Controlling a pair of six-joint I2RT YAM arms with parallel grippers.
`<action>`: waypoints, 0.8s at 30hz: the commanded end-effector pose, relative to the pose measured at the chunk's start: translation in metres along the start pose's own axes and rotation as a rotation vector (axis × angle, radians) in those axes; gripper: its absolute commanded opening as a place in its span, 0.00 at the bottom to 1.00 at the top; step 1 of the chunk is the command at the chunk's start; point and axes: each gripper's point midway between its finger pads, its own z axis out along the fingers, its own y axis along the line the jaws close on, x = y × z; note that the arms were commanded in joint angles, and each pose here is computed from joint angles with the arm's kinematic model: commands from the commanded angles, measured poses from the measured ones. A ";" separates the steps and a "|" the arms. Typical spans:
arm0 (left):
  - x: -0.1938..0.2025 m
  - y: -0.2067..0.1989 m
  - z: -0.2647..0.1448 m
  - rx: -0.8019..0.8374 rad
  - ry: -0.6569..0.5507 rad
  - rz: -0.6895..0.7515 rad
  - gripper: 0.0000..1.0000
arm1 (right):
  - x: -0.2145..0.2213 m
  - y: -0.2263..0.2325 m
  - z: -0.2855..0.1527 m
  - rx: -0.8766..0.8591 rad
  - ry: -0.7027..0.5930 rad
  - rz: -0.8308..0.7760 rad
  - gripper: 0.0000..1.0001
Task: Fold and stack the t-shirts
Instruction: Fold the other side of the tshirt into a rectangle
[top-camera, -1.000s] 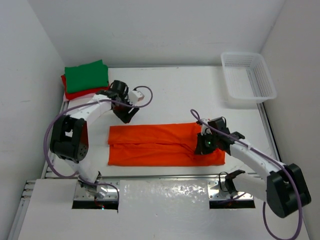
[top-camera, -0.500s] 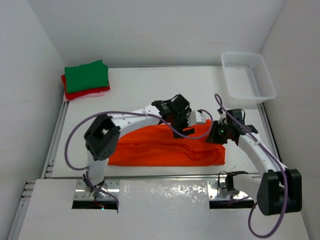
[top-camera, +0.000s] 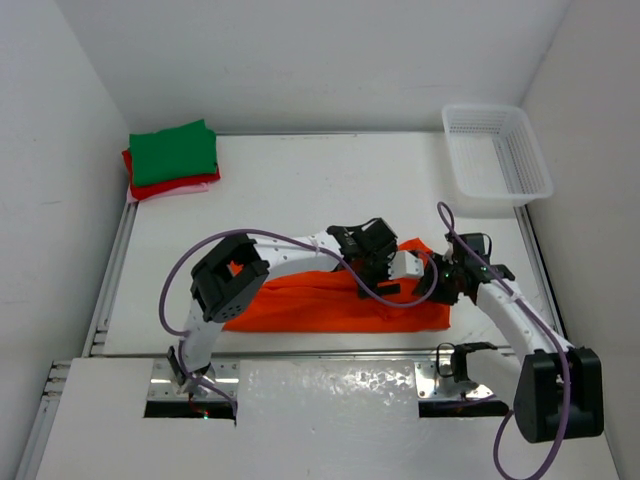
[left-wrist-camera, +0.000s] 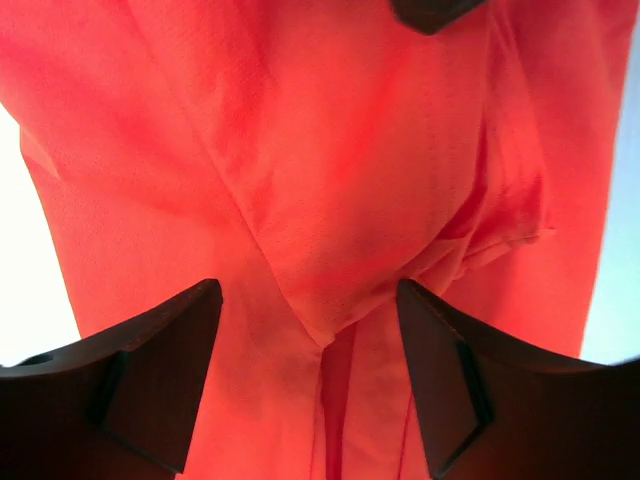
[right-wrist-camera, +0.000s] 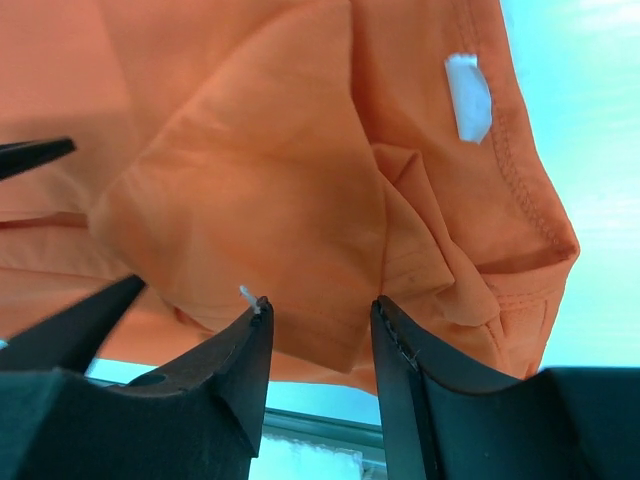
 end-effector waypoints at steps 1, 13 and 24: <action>-0.009 0.011 0.000 -0.029 -0.058 0.014 0.66 | -0.003 -0.001 0.008 0.003 -0.014 0.034 0.42; -0.001 -0.004 0.011 0.031 -0.061 0.012 0.13 | 0.005 0.002 0.013 -0.029 0.024 0.041 0.19; -0.012 0.004 -0.004 0.012 -0.060 0.019 0.00 | 0.012 0.003 0.004 -0.040 0.030 0.021 0.00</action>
